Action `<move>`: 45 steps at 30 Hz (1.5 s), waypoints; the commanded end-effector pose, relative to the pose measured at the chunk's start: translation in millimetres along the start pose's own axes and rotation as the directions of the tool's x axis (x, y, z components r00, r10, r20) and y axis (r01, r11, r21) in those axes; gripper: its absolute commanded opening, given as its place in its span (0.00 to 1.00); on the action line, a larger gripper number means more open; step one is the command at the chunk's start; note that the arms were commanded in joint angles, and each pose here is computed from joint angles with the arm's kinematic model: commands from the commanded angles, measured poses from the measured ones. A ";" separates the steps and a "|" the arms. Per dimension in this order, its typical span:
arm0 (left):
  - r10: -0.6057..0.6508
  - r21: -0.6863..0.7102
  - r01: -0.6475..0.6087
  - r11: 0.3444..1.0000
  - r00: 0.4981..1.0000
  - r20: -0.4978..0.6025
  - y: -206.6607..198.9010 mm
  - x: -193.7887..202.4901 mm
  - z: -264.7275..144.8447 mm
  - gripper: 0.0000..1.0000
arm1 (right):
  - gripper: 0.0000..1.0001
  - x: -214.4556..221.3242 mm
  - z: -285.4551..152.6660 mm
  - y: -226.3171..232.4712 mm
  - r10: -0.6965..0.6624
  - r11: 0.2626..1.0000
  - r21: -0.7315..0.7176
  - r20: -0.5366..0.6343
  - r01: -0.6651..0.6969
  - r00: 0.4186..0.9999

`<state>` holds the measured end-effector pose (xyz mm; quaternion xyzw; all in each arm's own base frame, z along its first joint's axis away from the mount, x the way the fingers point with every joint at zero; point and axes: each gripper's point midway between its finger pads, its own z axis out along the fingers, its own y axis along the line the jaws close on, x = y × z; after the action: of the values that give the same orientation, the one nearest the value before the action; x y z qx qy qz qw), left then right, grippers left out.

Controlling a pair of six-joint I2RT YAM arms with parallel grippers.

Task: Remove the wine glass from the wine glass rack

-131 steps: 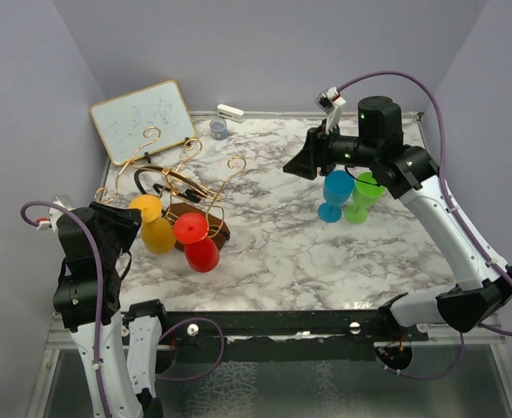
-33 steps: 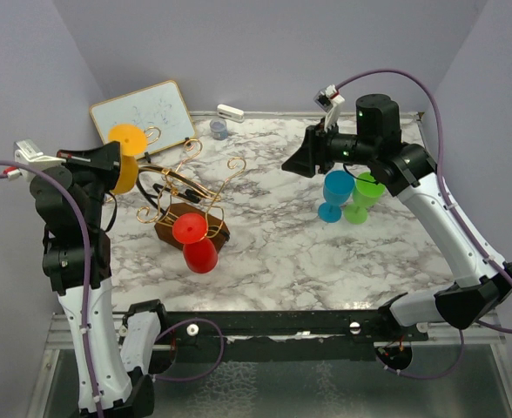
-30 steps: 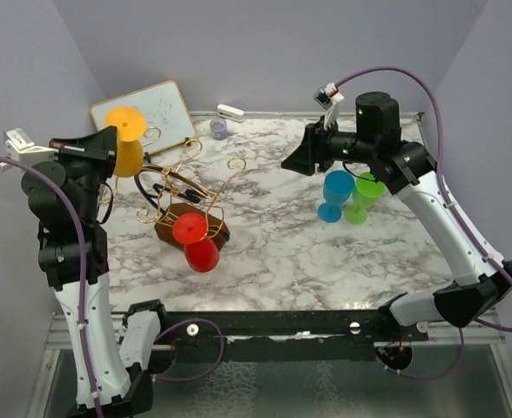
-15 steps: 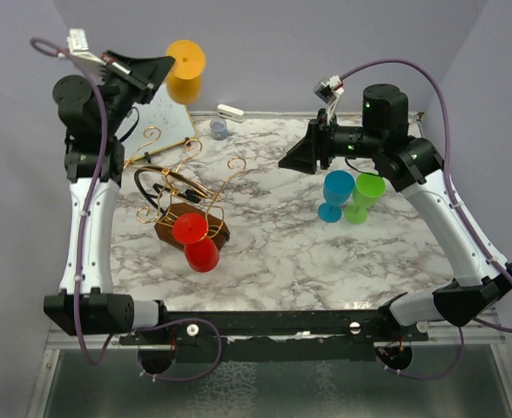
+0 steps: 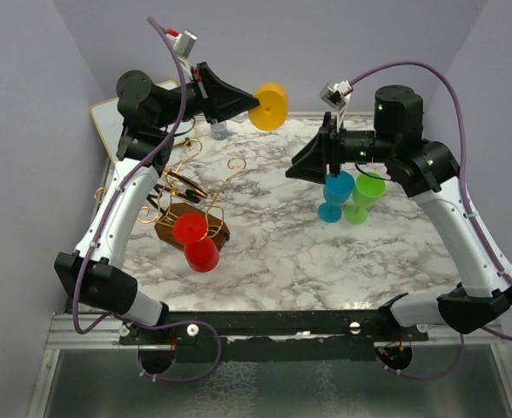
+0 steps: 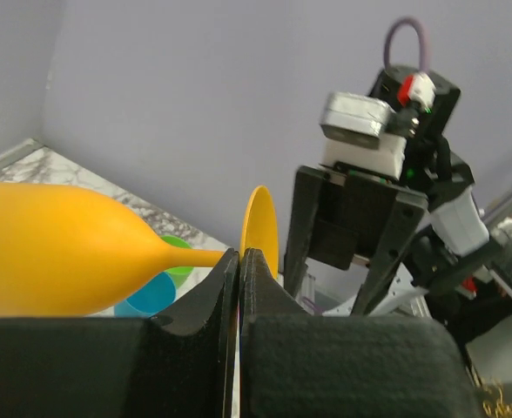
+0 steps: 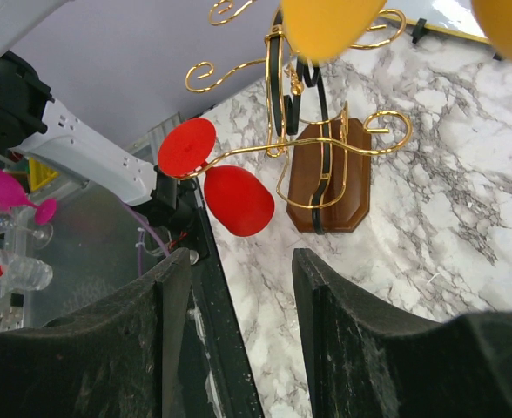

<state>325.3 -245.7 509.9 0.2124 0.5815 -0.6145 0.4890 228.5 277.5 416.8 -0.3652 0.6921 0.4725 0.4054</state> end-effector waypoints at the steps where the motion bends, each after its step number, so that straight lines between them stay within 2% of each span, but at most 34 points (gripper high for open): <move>1: 0.159 0.145 -0.144 0.979 0.983 -0.097 -35.4 27.0 0.1 0.00 | 0.51 -6.2 3.6 5.7 -0.009 0.999 -0.045 -0.005 0.009 1.000; 5: 0.194 0.158 -0.172 0.972 0.971 -0.141 -41.3 40.4 -2.6 0.00 | 0.51 -10.1 4.7 4.0 -0.015 0.999 -0.039 0.005 0.016 1.000; 12: 0.186 0.196 -0.150 0.969 0.966 -0.181 -48.1 58.6 -4.9 0.00 | 0.50 -14.1 6.7 -7.2 -0.035 0.999 0.014 0.011 0.035 0.999; 22: 0.160 0.231 -0.109 0.967 0.964 -0.215 -57.2 84.7 2.6 0.00 | 0.48 -13.6 12.5 -6.4 -0.034 0.999 -0.025 0.015 0.034 0.999; 25: 0.152 0.233 -0.099 0.967 0.963 -0.221 -57.2 89.5 4.7 0.00 | 0.38 -11.1 14.5 -3.8 -0.024 0.998 -0.054 0.008 0.024 1.000; 26: 0.149 0.234 -0.095 0.967 0.963 -0.224 -57.3 91.3 5.7 0.00 | 0.31 -10.8 15.0 -3.3 -0.022 0.998 -0.059 0.009 0.022 1.000; 29: 0.137 0.214 -0.087 0.973 0.963 -0.231 -53.0 94.0 6.8 0.00 | 0.02 -9.3 15.7 -6.5 -0.018 0.999 -0.045 0.010 0.018 1.000; 30: 0.130 0.176 -0.090 0.980 0.964 -0.230 -46.6 93.9 7.8 0.00 | 0.01 -8.4 16.0 -10.5 -0.016 1.000 -0.023 0.009 0.016 1.000; 31: 0.120 0.103 -0.098 0.990 0.967 -0.227 -35.0 92.5 9.6 0.10 | 0.01 -7.1 15.6 -13.8 -0.017 1.000 -0.003 0.007 0.017 1.000; 32: 0.109 0.003 -0.111 0.994 0.970 -0.217 -20.6 88.3 9.9 0.25 | 0.01 -4.7 15.6 -18.5 -0.017 1.000 0.021 0.003 0.016 1.000; 34: 0.079 -0.195 -0.117 0.974 0.978 -0.192 6.2 79.8 5.4 0.39 | 0.01 -1.6 13.8 -30.6 -0.033 0.995 0.090 0.004 0.032 0.999; 35: 0.056 -0.292 -0.104 0.951 0.984 -0.168 18.4 75.2 0.8 0.43 | 0.01 1.1 12.4 -42.0 -0.048 0.988 0.150 0.003 0.047 0.999; 37: 0.005 -0.423 -0.050 0.905 0.994 -0.106 32.8 67.4 -7.6 0.51 | 0.01 5.3 4.9 -73.2 -0.097 0.945 0.315 0.002 0.091 0.995; 40: -0.080 -0.498 0.056 0.865 0.996 -0.029 37.8 65.1 -14.6 0.54 | 0.01 -7.5 -13.6 -106.6 -0.277 0.825 0.521 0.038 0.217 0.960; 43: -0.170 -0.531 0.158 0.833 0.985 0.027 38.6 71.1 -20.8 0.56 | 0.01 -29.8 -37.8 -106.5 -0.502 0.696 0.639 0.107 0.328 0.858; 45: -0.236 -0.516 0.230 0.825 0.970 0.055 34.2 77.2 -21.4 0.56 | 0.01 -39.9 -43.1 -93.9 -0.650 0.620 0.658 0.128 0.426 0.749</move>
<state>318.5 -260.4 427.0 0.0973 0.7344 -0.4825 0.4674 306.8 239.6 344.8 -0.3232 0.7316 0.2607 0.5408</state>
